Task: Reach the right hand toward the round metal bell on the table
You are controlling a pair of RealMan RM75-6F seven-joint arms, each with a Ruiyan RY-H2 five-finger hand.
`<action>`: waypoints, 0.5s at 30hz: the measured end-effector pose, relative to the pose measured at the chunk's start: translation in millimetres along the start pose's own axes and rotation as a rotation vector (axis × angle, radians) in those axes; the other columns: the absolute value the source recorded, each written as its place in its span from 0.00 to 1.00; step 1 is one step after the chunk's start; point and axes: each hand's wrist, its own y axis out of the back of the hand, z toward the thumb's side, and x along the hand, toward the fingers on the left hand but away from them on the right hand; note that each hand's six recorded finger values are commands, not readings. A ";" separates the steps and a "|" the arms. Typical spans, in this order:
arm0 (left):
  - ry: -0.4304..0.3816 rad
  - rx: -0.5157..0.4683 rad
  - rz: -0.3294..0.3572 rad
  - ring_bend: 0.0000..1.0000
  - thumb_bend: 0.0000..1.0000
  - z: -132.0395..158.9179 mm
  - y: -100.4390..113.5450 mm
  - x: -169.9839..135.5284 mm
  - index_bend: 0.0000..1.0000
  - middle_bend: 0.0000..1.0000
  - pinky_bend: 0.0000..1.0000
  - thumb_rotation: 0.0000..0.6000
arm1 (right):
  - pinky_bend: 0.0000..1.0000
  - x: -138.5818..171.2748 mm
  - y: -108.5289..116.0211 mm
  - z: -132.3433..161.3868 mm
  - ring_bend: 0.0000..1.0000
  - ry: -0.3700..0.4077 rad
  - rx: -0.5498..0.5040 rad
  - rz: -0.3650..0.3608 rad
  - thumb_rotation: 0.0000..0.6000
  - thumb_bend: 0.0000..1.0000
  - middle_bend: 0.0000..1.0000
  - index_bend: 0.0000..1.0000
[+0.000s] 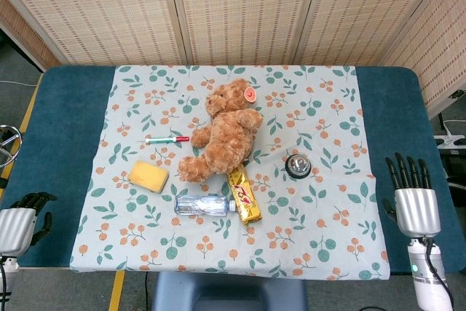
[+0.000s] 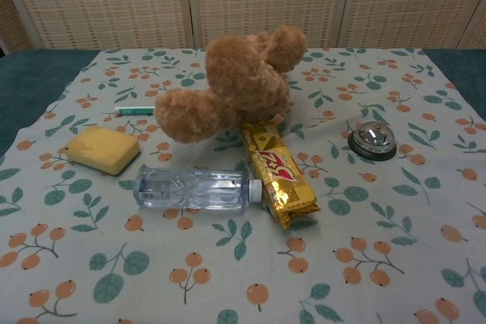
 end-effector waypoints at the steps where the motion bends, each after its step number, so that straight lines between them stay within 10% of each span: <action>1: -0.001 0.002 -0.001 0.28 0.59 0.4 -0.2 -0.2 0.34 0.32 0.49 1.00 | 0.03 0.7 -0.7 -0.2 0.00 -0.003 -0.005 0.010 1.00 0.18 0.00 0.00; 12: -0.007 0.005 0.001 0.28 0.59 2.3 0.9 0.0 0.34 0.32 0.49 1.00 | 0.03 5.0 -5.1 11.4 0.00 0.072 -0.096 0.048 1.00 0.18 0.00 0.00; 15: -0.004 -0.009 -0.004 0.28 0.59 1.3 0.3 -0.7 0.34 0.32 0.49 1.00 | 0.03 0.9 -7.6 15.2 0.00 0.104 -0.102 0.041 1.00 0.35 0.00 0.00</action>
